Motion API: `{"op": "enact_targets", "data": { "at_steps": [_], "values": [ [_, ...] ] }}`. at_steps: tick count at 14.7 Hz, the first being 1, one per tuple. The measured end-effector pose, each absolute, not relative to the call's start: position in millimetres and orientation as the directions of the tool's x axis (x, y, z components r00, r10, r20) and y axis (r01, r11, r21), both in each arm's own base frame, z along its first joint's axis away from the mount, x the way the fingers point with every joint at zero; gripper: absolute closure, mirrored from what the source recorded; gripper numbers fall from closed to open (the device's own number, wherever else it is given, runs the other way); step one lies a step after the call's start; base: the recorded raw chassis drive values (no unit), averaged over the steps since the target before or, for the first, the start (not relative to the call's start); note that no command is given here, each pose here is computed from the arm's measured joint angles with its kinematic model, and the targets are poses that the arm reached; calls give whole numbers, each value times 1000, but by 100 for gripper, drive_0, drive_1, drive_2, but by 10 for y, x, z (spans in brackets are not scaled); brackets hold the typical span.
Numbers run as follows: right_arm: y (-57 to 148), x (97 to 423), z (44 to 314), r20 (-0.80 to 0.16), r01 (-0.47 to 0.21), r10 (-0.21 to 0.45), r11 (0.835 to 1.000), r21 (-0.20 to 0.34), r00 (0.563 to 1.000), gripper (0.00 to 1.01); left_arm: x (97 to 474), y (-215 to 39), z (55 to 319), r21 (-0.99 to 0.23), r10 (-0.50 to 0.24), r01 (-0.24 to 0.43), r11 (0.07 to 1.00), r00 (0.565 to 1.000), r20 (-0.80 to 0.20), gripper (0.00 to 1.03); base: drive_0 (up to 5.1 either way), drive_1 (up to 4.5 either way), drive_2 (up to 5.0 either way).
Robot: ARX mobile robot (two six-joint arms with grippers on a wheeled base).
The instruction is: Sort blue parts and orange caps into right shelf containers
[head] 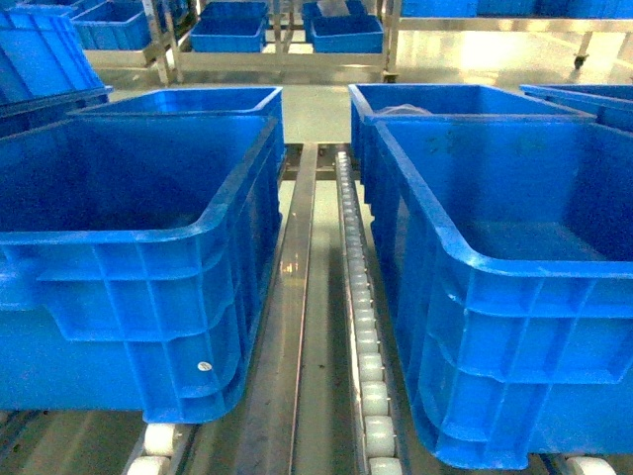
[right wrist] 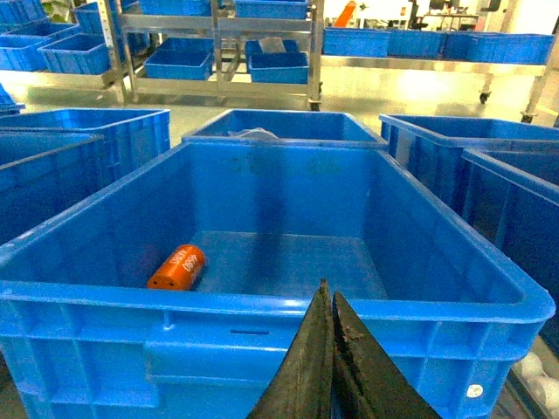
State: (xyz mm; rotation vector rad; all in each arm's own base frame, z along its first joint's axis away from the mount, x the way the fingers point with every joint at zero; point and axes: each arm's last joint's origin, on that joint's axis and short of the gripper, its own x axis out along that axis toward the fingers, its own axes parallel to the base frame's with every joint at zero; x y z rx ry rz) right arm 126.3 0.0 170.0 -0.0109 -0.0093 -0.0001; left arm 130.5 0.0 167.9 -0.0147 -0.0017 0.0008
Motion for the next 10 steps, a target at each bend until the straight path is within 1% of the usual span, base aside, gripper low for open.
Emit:
{"op": "enact_targets", "data": {
  "at_steps": [10],
  "values": [
    [0, 1086, 1705, 14, 0, 0, 1000, -11, 1000, 100, 1105, 0, 1699, -15, 1, -1, 1000, 1000, 11, 101, 0, 0, 0]
  ]
}}
